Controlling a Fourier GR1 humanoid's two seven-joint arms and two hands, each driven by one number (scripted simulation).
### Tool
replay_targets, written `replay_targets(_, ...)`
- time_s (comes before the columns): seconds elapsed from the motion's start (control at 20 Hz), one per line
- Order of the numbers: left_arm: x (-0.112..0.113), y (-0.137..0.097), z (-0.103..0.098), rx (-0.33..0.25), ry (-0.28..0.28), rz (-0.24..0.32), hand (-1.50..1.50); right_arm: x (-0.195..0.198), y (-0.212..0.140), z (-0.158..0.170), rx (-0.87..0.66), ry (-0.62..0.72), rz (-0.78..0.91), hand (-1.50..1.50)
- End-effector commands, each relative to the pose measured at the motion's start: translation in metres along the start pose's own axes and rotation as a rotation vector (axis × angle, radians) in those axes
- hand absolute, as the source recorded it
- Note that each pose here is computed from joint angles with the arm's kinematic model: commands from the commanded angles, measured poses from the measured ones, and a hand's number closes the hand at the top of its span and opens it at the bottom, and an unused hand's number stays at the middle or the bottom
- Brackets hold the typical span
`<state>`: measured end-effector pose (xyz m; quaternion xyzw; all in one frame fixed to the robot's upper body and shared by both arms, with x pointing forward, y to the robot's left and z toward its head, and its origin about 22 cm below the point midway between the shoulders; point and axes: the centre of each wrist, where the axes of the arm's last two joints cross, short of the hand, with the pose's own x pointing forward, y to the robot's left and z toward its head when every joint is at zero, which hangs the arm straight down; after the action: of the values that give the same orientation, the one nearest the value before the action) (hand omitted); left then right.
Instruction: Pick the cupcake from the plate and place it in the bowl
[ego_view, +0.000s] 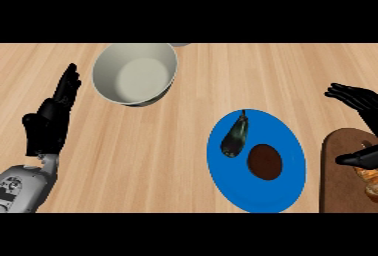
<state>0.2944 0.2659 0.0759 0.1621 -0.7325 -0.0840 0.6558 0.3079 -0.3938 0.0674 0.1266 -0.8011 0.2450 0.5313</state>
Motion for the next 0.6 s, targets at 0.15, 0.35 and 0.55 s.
replay_targets(0.15,0.000,-0.006,0.009,-0.001,-0.001,0.003,0.00,0.040,-0.019,-0.040,0.303,0.058,0.272,-1.50)
replay_targets(0.35,0.009,0.007,-0.007,0.035,-0.005,-0.015,0.00,0.058,0.000,-0.066,0.443,0.114,0.407,-1.50)
replay_targets(0.55,0.005,-0.010,-0.001,0.023,-0.001,-0.001,0.00,0.052,0.015,-0.077,0.557,0.148,0.455,-1.50)
